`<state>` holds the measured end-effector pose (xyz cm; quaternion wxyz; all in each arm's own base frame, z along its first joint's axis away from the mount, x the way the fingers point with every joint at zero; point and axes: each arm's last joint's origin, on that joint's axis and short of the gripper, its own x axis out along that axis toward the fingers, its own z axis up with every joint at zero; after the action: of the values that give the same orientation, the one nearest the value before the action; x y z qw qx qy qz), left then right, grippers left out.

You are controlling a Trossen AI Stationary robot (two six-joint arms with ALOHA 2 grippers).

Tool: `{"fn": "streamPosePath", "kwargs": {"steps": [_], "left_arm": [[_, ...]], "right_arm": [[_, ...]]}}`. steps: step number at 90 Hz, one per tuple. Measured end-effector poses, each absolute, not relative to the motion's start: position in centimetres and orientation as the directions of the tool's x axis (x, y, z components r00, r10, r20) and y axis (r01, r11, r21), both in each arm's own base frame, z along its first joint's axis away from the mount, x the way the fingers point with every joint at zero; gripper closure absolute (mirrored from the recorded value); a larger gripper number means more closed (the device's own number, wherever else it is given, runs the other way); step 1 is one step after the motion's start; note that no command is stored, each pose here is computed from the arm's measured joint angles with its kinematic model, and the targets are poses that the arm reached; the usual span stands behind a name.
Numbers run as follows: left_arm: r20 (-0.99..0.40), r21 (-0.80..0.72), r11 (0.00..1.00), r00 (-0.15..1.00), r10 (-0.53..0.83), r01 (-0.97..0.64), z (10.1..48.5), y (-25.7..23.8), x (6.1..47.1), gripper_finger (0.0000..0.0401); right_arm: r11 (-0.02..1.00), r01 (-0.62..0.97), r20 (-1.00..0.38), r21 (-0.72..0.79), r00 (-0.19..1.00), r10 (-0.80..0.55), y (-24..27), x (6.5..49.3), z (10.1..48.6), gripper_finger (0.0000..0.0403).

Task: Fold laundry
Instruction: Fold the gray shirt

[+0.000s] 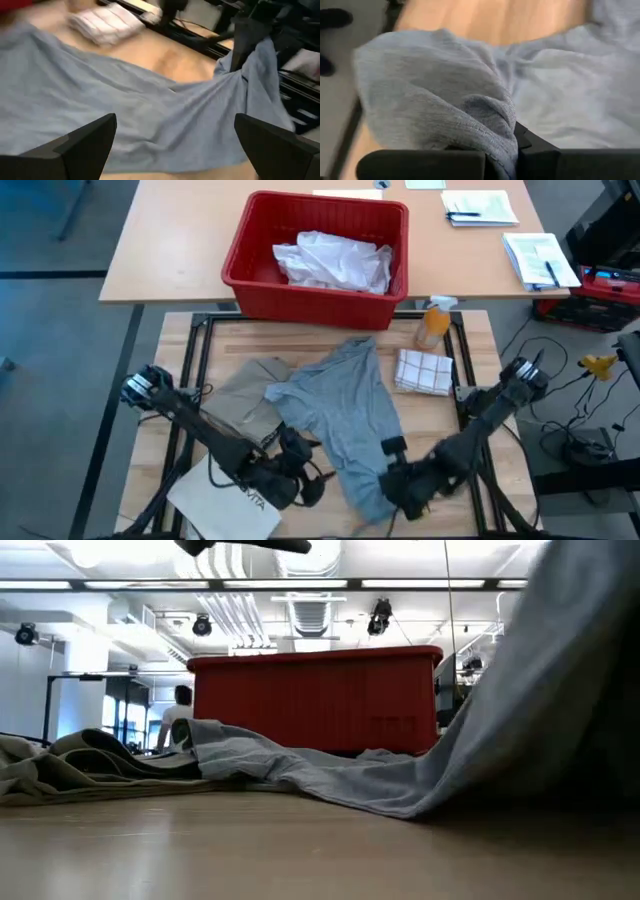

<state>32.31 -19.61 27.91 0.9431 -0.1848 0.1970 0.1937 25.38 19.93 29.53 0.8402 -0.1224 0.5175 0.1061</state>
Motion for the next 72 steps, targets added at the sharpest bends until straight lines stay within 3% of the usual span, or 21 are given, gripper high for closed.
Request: {"fn": "streamPosePath", "kwargs": {"steps": [21, 47, 72], "left_arm": [[-0.419, -0.197, 0.846, 0.822, 0.385, -0.496, 31.9, -16.1, 29.9, 0.0012], [-0.395, -0.1, 0.852, 0.807, 0.44, -0.513, 35.8, -11.2, 27.8, 0.0012], [-0.415, -0.03, 0.876, 0.803, 0.427, -0.481, 37.8, -6.2, 27.3, 0.0012]], "right_arm": [[0.938, -0.316, -0.891, -0.146, 0.453, 0.014, 12.8, 28.4, 31.0, 0.0403], [0.951, -0.209, -0.874, -0.228, 0.475, -0.105, 2.5, 31.7, 31.0, 0.0403], [0.969, -0.2, -0.884, -0.148, 0.466, -0.039, -4.8, 33.6, 29.0, 0.0403]]}}
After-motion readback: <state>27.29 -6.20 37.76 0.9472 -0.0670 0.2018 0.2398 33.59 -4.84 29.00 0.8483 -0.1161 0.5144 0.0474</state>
